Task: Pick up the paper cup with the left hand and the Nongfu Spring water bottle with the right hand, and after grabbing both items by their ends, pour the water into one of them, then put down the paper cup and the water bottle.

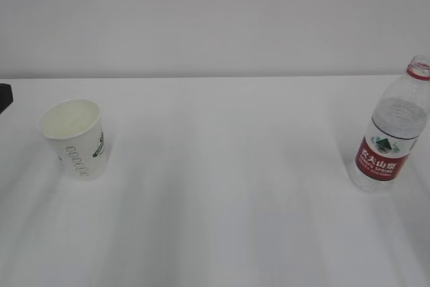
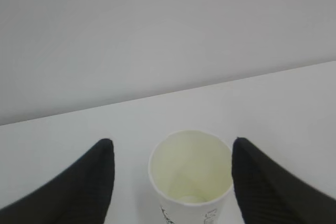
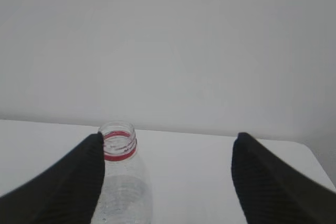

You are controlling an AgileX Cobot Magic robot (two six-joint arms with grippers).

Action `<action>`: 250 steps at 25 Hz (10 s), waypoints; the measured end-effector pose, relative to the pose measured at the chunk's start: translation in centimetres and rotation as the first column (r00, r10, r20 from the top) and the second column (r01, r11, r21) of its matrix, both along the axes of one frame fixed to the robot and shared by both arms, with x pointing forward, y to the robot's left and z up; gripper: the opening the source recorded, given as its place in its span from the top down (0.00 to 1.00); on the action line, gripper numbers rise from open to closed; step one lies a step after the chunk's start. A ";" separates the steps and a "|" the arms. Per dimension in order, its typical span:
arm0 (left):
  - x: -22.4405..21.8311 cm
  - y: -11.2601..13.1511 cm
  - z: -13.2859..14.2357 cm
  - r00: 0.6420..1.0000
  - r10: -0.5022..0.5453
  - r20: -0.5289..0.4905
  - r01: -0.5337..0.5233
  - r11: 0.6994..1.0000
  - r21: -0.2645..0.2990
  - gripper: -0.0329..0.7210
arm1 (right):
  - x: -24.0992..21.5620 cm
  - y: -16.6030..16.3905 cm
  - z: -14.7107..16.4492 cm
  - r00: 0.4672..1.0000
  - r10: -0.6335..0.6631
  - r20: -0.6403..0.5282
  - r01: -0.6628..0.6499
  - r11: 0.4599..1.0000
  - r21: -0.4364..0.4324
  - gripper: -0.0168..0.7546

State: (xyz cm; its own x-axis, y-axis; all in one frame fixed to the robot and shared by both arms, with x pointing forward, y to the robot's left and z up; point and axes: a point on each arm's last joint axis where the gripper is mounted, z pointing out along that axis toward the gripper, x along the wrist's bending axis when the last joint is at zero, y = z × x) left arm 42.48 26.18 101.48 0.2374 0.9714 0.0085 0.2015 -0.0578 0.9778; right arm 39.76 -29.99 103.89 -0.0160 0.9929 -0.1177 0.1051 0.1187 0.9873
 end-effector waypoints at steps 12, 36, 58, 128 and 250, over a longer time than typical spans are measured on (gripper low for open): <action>1.1 -0.4 -2.5 1.000 -0.015 -0.025 0.015 1.000 -0.010 0.29 | 1.9 0.2 -1.8 0.998 0.018 -0.068 -0.014 0.998 0.054 0.24; -0.7 -0.6 -8.1 0.998 -0.067 -0.003 0.067 0.996 -0.065 0.30 | 1.0 1.5 -9.4 0.980 0.152 -0.128 -0.126 0.973 0.193 0.24; -1.5 -0.5 -11.8 0.982 -0.074 -0.173 0.065 0.996 -0.056 0.30 | 0.9 1.6 -12.5 0.967 0.168 -0.191 -0.131 0.972 0.193 0.24; -0.6 -1.2 -11.3 0.983 -0.133 -0.130 0.127 0.990 -0.055 0.17 | 11.1 0.9 -16.5 0.970 0.115 -0.215 -0.080 0.983 0.167 0.19; 2.6 -1.8 -14.0 0.969 -0.124 -0.213 0.115 0.992 -0.051 0.08 | 5.5 0.7 -13.6 0.973 0.072 -0.218 -0.033 0.984 0.178 0.43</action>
